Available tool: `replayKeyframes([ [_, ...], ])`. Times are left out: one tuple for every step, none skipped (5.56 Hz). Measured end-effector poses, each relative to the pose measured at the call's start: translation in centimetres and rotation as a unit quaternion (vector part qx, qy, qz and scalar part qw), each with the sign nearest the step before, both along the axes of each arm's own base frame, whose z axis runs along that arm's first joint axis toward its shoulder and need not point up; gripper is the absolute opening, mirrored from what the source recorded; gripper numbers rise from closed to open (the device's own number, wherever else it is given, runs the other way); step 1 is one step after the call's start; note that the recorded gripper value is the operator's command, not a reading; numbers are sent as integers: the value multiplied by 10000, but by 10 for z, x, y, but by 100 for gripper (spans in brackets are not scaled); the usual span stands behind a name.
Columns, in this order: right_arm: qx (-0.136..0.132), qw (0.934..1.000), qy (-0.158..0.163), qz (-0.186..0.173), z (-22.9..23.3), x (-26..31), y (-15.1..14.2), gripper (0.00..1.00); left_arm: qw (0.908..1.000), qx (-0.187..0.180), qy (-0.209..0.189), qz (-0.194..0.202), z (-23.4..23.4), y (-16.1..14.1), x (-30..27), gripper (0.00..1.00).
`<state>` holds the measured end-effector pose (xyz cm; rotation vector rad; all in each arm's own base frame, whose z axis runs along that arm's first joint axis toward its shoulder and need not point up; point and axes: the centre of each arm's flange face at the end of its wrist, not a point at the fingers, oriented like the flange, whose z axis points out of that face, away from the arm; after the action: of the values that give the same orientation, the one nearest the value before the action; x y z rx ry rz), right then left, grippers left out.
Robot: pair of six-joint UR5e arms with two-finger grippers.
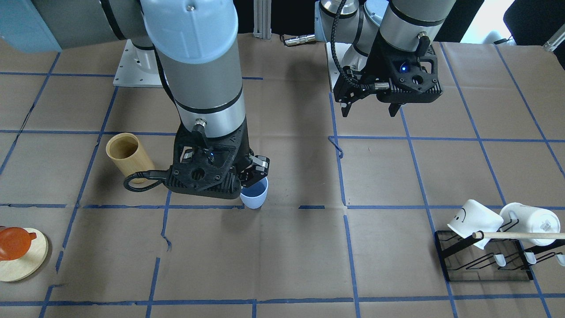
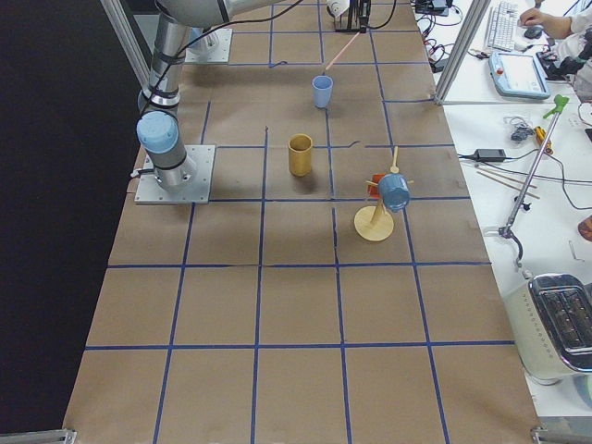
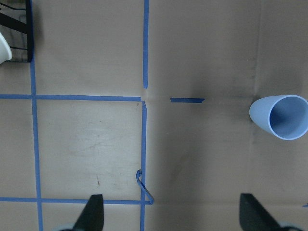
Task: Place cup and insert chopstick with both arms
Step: 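Lower the chopstick into the blue cup and open the right gripper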
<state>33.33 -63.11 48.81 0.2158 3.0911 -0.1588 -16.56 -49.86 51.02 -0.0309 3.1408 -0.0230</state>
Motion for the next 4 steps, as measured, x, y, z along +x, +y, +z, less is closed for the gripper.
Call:
replayKeyframes([
  [91, 10000, 32, 14, -22, 4, -2, 9, 9999, 8, -50, -89, 0, 1, 1, 99],
  [167, 9998, 58, 9, -47, 4, -2, 9, 9999, 15, -52, -106, 0, 1, 1, 99],
  [230, 9997, 58, 2, -67, 4, 1, 10, 9999, 27, -47, -110, 1, 3, 1, 99],
  [296, 9995, 51, 6, -79, 4, 2, 42, 9999, 41, -47, -109, 2, 5, 1, 99],
])
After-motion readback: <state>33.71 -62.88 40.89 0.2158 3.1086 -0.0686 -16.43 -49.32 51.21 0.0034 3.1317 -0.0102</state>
